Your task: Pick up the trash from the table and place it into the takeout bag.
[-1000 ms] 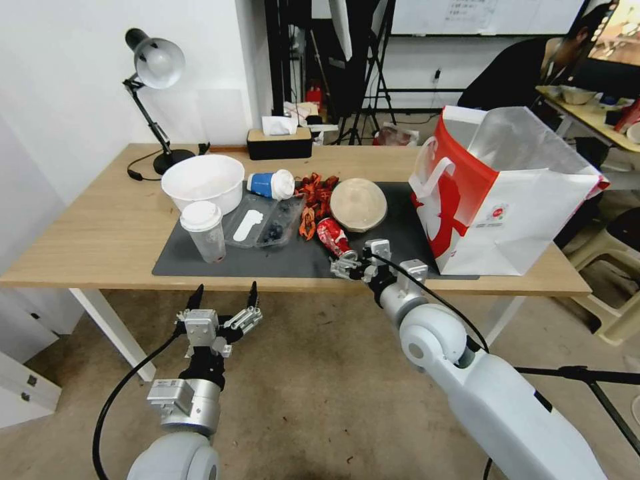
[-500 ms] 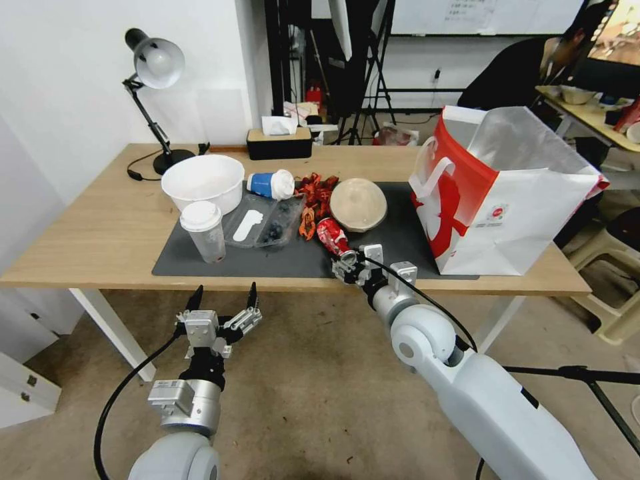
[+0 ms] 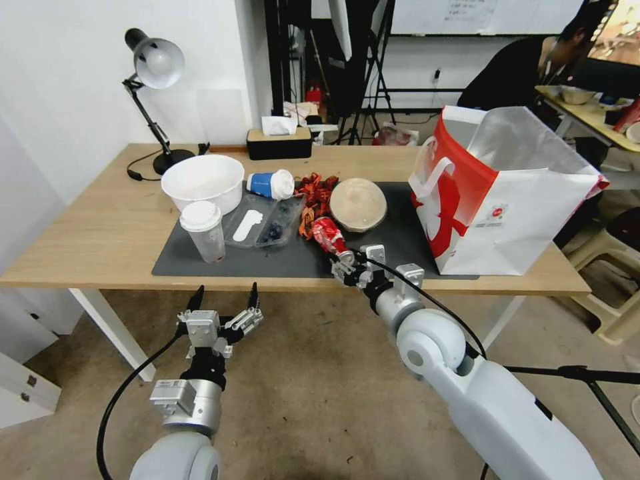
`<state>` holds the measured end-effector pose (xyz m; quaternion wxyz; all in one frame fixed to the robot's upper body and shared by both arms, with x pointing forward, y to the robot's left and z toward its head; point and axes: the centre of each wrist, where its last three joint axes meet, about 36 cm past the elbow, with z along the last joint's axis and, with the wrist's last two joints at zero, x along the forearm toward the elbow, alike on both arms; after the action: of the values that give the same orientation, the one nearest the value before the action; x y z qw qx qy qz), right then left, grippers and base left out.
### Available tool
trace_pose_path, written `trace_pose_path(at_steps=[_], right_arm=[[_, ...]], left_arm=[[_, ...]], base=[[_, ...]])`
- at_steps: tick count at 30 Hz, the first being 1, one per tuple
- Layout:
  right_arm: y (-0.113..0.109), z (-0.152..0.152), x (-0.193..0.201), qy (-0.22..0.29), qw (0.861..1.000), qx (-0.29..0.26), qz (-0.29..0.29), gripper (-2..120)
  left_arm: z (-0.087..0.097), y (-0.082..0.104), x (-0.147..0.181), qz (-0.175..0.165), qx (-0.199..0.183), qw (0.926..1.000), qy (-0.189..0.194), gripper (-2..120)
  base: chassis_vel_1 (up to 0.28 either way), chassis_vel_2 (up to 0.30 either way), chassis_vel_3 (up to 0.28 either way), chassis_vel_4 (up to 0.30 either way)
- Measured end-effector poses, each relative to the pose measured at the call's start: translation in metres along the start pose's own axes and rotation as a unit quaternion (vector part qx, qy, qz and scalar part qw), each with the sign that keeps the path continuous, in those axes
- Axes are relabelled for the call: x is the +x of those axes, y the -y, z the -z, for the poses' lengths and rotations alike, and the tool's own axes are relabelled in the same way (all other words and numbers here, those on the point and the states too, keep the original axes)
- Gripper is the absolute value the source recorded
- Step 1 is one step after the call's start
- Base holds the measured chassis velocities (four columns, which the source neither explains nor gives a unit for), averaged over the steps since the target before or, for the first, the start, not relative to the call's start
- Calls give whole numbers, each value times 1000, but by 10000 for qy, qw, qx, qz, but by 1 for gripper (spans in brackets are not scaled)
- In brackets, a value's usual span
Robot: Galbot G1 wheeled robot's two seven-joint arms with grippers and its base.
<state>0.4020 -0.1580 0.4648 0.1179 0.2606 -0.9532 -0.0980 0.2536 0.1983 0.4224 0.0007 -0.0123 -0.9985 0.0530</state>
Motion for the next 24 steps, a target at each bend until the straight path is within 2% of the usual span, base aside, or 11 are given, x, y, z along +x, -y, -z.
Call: trace_pose_path(at_steps=[3,5,7,8,11,14,16,18,20,22,24], right_arm=[[11,13,5,977,9940,-32,491,50],[18,25,7,1370,9891,29,542,50],[30,50,14,1908,9806,167,406,50],[30,50,14,1908,9806,167,406,50],[45,90,27,2469,9682,399,22,50],[60,116,36,2725,9598,554,-379,50],[80,148,49,2874,9495,713,-1037,50],[84,156,52,2881,9466,734,-1246,50],[98,180,62,2761,9350,693,-2114,50],[100,184,64,2686,9332,661,-2295,50],[108,199,71,2222,9270,524,-2975,50]], left_arm=[[0,0,0,-5,3,10000,-1,100],[0,1,0,-5,-1,10000,-2,100],[0,1,0,-6,-9,10000,-4,100],[0,1,0,-6,-9,10000,-4,100],[1,1,0,-12,-15,10000,20,100],[2,1,0,-18,-21,10000,28,100],[2,2,0,-38,-17,10000,29,100],[2,3,0,-47,-18,10000,30,100],[2,4,1,-63,-24,10000,30,100],[3,4,1,-66,-26,10000,35,100],[4,4,2,-78,-36,10000,46,100]], base=[[0,0,0,0],[0,0,0,0],[0,0,0,0],[0,0,0,0],[0,0,0,0],[0,0,0,0],[0,0,0,0],[0,0,0,0],[0,0,0,0],[0,0,0,0],[0,0,0,0]])
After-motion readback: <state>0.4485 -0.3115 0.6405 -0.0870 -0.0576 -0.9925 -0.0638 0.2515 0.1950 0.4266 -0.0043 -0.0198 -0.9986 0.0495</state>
